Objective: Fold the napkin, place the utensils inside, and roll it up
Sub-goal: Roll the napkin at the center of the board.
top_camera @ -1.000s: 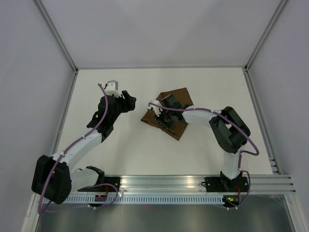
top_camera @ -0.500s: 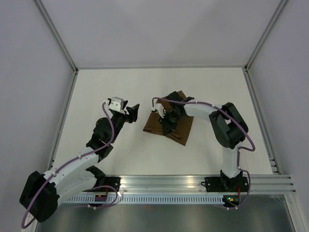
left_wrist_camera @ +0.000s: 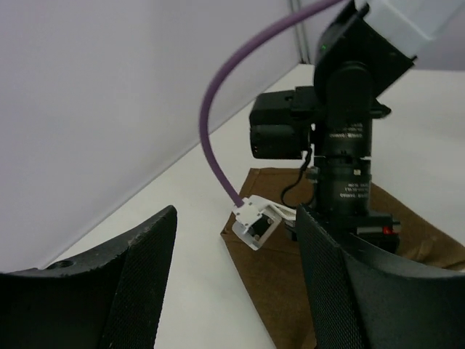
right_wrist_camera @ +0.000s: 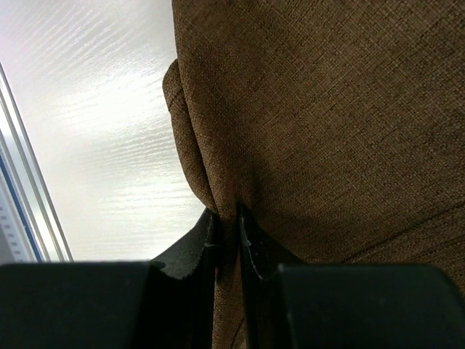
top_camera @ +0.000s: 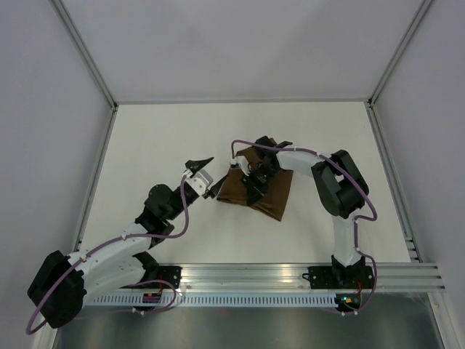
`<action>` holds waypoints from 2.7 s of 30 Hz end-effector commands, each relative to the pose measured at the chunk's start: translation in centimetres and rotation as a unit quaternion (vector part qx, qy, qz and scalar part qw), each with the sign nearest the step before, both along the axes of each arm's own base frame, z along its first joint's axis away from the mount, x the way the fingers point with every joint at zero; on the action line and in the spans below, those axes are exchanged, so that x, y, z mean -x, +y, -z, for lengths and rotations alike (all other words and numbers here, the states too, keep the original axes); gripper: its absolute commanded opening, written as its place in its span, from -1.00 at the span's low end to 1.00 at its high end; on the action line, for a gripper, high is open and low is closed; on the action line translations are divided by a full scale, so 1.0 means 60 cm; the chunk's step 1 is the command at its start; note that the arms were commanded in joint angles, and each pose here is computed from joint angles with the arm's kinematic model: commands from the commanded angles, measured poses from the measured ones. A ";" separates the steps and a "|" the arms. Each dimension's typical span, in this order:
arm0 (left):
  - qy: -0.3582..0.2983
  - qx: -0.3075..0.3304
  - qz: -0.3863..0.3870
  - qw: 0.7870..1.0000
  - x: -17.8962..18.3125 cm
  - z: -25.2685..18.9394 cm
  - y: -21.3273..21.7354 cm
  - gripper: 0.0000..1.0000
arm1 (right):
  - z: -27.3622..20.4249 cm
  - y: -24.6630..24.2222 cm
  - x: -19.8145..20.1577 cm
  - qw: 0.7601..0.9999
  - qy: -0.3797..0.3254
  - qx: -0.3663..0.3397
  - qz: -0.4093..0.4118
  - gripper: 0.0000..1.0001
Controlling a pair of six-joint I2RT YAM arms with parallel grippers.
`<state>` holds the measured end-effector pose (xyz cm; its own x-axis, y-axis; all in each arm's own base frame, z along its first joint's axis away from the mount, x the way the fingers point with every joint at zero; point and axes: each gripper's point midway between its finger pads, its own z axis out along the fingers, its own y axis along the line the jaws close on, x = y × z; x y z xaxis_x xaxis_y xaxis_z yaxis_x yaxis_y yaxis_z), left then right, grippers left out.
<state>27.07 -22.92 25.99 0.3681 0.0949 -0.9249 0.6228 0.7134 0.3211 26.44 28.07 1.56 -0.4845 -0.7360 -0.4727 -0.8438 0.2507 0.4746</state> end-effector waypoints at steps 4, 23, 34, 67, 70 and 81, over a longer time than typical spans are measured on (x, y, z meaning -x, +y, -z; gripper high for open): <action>-0.017 -0.143 0.082 0.986 0.024 0.050 -0.075 0.39 | 0.062 -0.054 0.040 0.995 0.058 0.073 -0.018 -0.91; 0.080 -0.355 0.178 0.914 0.072 0.250 -0.164 0.40 | 0.083 -0.080 0.043 0.990 0.105 0.091 -0.013 -0.96; 0.082 -0.427 0.212 0.875 0.073 0.338 -0.171 0.43 | 0.090 -0.083 0.043 0.989 0.111 0.096 -0.013 -0.98; 0.046 -0.466 0.202 0.860 0.069 0.384 -0.182 0.53 | 0.094 -0.085 0.033 0.988 0.118 0.102 -0.009 -0.99; 0.050 -0.469 0.200 0.859 0.066 0.391 -0.182 0.52 | 0.093 -0.085 0.033 0.988 0.117 0.103 -0.009 -0.99; 0.079 -0.477 0.214 0.849 0.073 0.400 -0.182 0.22 | 0.059 -0.076 0.022 0.991 0.099 0.084 -0.012 -0.91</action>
